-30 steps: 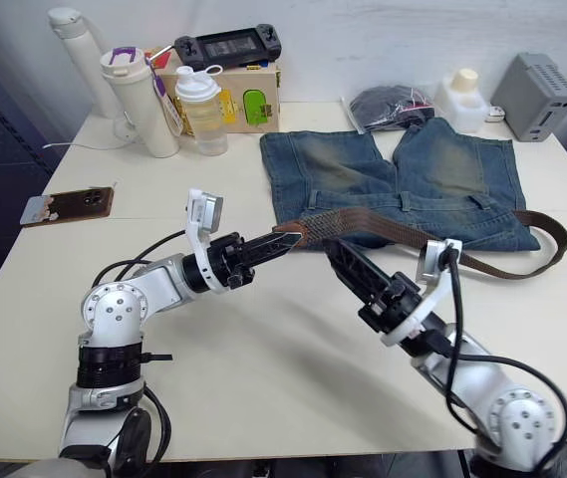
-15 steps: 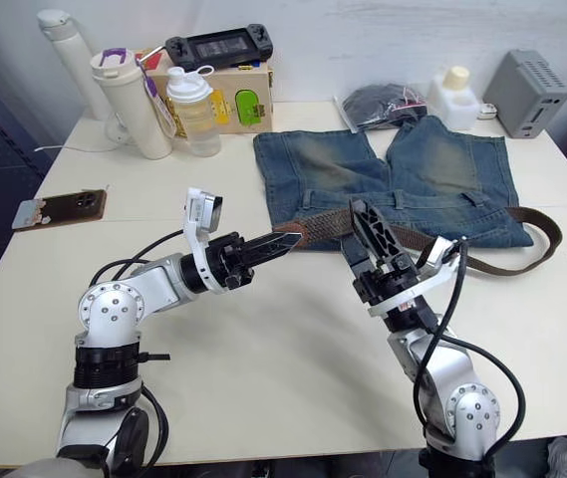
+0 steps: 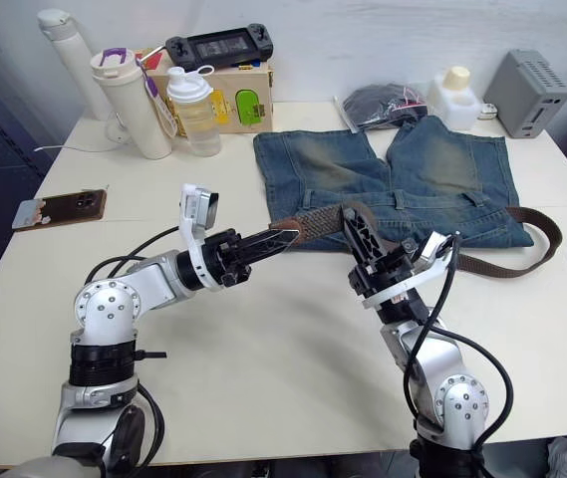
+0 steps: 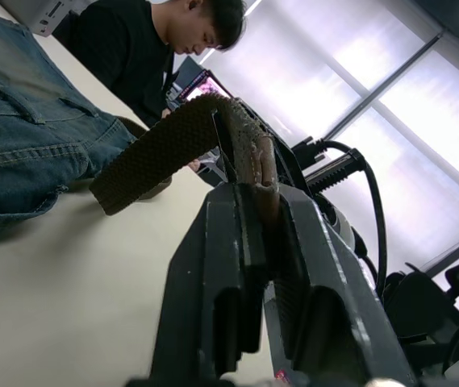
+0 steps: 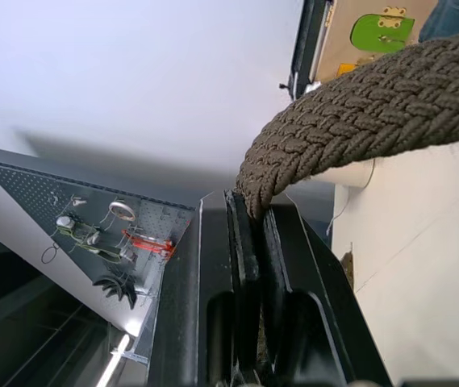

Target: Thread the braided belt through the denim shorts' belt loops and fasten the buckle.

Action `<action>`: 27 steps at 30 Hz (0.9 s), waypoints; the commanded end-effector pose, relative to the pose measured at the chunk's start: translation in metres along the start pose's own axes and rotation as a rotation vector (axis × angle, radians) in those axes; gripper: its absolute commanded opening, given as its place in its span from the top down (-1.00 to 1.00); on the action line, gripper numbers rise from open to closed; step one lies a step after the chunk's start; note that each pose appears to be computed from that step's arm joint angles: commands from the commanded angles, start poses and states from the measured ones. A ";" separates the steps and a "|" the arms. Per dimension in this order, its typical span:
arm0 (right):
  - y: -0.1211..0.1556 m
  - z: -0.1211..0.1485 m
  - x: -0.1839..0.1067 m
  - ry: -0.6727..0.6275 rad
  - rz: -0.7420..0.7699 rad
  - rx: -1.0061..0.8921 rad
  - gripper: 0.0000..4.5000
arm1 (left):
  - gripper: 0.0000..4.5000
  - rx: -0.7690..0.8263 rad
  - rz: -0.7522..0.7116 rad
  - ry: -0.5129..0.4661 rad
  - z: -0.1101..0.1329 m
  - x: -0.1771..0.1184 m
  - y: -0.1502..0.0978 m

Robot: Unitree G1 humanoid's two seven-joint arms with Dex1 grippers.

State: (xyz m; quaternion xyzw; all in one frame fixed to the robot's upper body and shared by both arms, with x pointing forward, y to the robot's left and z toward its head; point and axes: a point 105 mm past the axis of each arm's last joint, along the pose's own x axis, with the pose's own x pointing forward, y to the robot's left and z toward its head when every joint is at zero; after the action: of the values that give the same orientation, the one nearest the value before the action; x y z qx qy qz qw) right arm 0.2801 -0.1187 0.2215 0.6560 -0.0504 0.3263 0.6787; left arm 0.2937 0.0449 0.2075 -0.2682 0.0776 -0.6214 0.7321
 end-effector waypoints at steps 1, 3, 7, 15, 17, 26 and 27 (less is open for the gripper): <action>0.023 0.028 -0.009 -0.115 0.084 -0.064 1.00 | -0.12 0.134 0.035 0.038 0.004 0.004 0.008; 0.027 0.046 -0.018 -0.171 0.081 -0.111 1.00 | -0.52 0.232 0.061 0.081 0.004 0.005 0.017; 0.038 0.094 -0.047 -0.304 0.046 -0.236 1.00 | -0.62 0.620 0.119 0.232 -0.002 0.025 0.044; 0.070 0.138 -0.081 -0.410 0.029 -0.416 1.00 | -0.62 1.200 0.137 0.509 -0.032 0.073 0.099; 0.074 0.138 -0.083 -0.406 0.030 -0.432 1.00 | -0.62 1.255 0.176 0.562 -0.037 0.076 0.112; 0.075 0.128 -0.084 -0.408 0.034 -0.439 1.00 | 0.12 1.574 0.335 0.759 -0.037 0.064 0.150; 0.075 0.128 -0.084 -0.409 0.034 -0.438 1.00 | 0.32 1.588 0.339 0.763 -0.038 0.062 0.152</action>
State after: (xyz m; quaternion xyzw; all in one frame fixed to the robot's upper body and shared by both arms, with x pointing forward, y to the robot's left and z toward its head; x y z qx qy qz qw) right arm 0.2301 -0.2763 0.2510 0.5541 -0.2449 0.1673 0.7778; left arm 0.4144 -0.0303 0.1277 0.5289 -0.1230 -0.4440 0.7127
